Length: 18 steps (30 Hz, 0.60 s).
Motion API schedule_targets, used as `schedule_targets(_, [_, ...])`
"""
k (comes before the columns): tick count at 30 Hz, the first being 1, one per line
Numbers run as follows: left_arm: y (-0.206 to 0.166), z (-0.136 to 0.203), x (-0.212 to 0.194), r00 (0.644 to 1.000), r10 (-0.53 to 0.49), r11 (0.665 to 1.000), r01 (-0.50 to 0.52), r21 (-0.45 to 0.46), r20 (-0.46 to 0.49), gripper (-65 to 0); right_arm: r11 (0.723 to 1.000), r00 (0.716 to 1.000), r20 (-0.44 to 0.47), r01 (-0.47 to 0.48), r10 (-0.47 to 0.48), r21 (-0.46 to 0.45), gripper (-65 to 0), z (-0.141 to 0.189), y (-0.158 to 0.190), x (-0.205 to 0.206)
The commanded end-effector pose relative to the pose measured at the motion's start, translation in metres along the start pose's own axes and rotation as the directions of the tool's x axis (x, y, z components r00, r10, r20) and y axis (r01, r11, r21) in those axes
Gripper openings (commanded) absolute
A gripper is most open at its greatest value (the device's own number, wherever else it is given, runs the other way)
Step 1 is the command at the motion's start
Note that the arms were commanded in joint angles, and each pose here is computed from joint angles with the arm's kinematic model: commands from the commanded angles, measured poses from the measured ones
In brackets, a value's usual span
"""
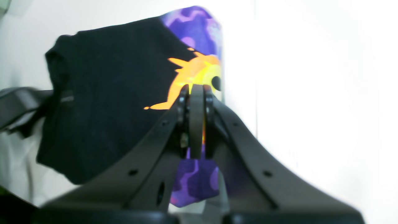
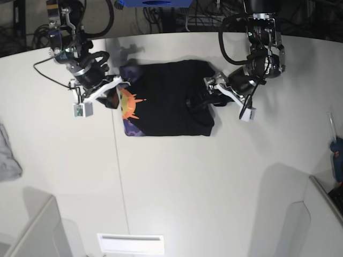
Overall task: Fold the T-shirt properly
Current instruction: 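Release the right gripper and smooth the bundle edge with the left gripper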
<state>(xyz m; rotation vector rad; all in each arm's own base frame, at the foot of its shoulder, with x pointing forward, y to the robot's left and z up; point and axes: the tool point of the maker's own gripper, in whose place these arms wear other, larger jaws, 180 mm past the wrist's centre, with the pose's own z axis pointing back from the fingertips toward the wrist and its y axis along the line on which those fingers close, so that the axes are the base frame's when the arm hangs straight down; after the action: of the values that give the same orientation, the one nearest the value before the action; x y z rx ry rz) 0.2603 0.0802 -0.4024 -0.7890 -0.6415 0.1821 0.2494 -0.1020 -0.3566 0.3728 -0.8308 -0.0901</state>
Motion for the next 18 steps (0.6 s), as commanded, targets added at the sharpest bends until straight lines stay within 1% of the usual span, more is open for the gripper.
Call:
schedule_targets(1, [-0.008, -0.003, 0.008, 1.0, -0.011, 1.0, 0.012, -0.021, 0.021, -6.4, 1.0, 0.999, 0.044, -0.008, 0.008, 0.006, -65.0, 0.004, 0.0, 0.011])
schedule_targets(4, [-0.008, -0.01, 0.0, 0.999, -0.034, 0.999, 0.034, 0.0, -0.015, -6.4, 1.0, 0.998, 0.061, 0.006, -0.005, -0.01, -65.0, 0.008, -0.009, 0.014])
schedule_targets(8, [-0.018, -0.026, -0.007, 0.997, -0.069, 0.998, 0.069, -0.01, -0.027, -6.4, 1.0, 0.998, 0.071, -0.001, 0.003, -0.024, -65.0, 0.013, -0.019, 0.016])
schedule_targets(14, [-0.017, -0.042, -0.026, 0.994, -0.059, 0.998, 0.058, -0.012, -0.089, -6.9, 0.999, 0.997, 0.079, 0.0, 0.004, -0.05, -65.0, 0.018, -0.032, 0.017])
schedule_targets(15, [-0.017, -0.044, -0.026, 0.994, -0.057, 0.998, 0.056, -0.014, -0.093, -8.7, 0.998, 0.997, 0.081, 0.002, 0.003, -0.057, -65.0, 0.019, -0.034, 0.018])
schedule_targets(16, [-0.016, -0.045, -0.027, 0.994, -0.053, 0.999, 0.052, -0.012, -0.098, -12.3, 0.998, 0.996, 0.085, 0.0, 0.005, -0.061, -65.0, 0.02, -0.036, 0.019])
schedule_targets(17, [-0.015, -0.046, -0.027, 0.994, -0.049, 0.999, 0.048, -0.012, -0.1, -17.1, 0.998, 0.996, 0.087, -0.005, 0.01, -0.06, -65.0, 0.021, -0.037, 0.02])
schedule_targets(18, [-0.015, -0.047, -0.028, 0.994, -0.048, 0.999, 0.047, -0.011, -0.101, -23.2, 0.998, 0.996, 0.089, -0.011, 0.016, -0.057, -65.0, 0.022, -0.038, 0.021])
